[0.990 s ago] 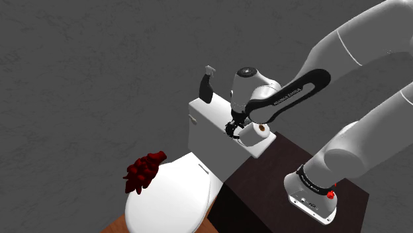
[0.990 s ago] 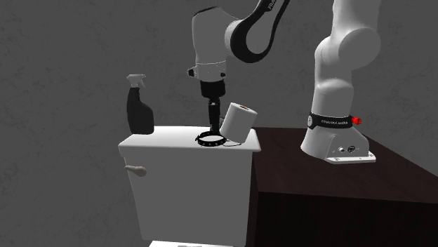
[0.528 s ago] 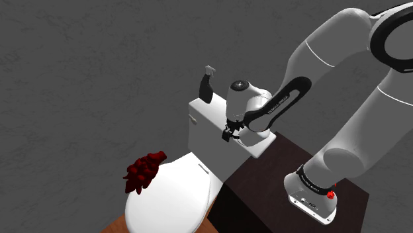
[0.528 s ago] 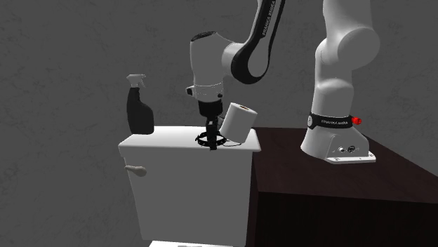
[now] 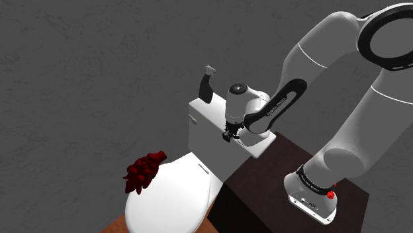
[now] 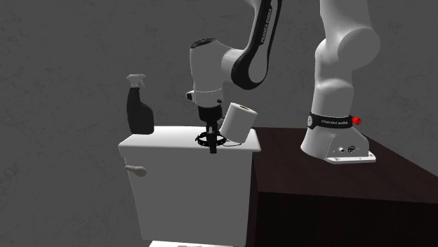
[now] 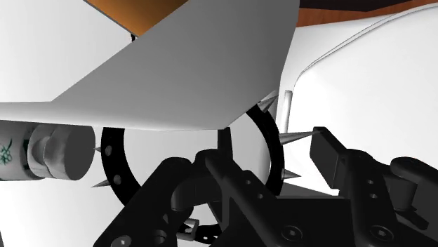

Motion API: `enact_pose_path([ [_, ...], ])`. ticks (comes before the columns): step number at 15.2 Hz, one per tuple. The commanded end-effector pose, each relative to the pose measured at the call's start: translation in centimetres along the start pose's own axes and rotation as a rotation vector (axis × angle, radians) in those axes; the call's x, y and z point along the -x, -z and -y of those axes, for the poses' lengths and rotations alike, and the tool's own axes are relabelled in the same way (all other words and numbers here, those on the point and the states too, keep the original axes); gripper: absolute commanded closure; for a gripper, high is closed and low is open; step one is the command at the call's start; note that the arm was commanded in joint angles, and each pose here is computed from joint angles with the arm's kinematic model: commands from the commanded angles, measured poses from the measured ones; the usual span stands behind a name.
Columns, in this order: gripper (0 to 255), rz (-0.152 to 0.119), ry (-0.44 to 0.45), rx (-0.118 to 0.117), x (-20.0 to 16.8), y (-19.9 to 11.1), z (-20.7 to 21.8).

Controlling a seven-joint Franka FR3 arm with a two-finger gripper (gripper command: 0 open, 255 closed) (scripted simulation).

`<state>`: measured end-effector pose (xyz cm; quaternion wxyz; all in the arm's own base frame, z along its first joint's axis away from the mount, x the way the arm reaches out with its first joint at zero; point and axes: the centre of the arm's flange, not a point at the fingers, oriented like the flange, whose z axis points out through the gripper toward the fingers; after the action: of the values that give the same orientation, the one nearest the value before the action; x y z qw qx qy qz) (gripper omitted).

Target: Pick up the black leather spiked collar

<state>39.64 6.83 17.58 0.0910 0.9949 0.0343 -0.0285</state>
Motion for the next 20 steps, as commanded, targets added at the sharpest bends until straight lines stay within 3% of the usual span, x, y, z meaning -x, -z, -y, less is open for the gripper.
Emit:
enact_pose_path([
  [1,255,0.001,0.004,-0.006,0.0,-0.3,0.2],
  [6,255,0.001,0.004,-0.006,0.0,-0.2,0.1],
  [20,255,0.001,0.004,-0.006,0.5,7.0,-1.2],
])
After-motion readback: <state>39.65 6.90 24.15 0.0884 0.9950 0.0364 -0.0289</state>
